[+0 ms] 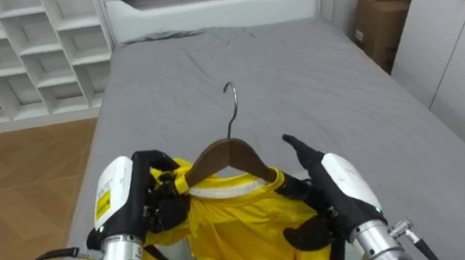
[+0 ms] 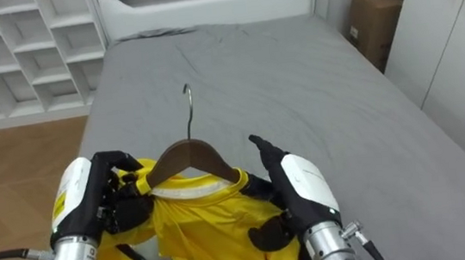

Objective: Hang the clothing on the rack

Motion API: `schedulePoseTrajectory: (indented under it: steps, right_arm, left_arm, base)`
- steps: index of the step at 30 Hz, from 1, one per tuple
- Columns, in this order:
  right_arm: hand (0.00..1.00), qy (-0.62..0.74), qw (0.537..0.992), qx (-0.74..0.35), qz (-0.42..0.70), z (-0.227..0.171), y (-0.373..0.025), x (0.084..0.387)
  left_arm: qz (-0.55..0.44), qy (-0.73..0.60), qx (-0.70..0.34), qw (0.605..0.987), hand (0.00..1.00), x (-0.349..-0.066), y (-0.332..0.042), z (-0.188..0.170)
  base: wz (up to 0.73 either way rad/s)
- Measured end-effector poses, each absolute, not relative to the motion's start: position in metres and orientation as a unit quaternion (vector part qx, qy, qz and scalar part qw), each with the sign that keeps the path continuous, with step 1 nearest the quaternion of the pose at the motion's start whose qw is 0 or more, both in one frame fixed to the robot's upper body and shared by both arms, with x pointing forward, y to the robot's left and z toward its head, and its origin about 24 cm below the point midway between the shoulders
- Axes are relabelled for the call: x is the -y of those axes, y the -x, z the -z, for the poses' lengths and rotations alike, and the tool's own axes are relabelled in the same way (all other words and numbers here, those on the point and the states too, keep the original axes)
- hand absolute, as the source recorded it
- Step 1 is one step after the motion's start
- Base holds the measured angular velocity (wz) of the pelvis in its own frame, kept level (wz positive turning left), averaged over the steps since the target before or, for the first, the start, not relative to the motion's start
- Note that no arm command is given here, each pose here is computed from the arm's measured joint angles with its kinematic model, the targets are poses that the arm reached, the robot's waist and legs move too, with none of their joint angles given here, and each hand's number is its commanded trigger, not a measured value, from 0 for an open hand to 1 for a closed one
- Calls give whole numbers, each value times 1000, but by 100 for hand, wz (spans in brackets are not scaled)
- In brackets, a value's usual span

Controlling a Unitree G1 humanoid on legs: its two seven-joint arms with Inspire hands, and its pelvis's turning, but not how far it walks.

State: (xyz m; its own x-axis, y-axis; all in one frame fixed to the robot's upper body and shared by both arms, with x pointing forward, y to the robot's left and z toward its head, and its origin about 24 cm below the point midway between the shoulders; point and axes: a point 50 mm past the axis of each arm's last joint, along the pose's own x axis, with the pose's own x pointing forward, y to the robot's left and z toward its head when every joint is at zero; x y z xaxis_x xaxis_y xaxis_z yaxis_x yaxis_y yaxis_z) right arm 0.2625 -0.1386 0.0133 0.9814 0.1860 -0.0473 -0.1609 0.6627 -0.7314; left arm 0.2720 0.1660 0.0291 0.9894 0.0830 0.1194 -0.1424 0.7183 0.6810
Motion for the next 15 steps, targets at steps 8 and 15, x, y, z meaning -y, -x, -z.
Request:
schedulePoseTrajectory:
  steps: [8, 15]
  right_arm:
    - [0, 403, 906, 0, -126, -8, -260, 133]
    - [0, 406, 905, -4, -129, -6, -259, 133]
  left_arm:
    - [-43, -373, 38, 926, 100, -157, -271, -26]
    - [-44, -373, 37, 926, 100, -157, -271, -26]
  base:
    - [3]
    - [3]
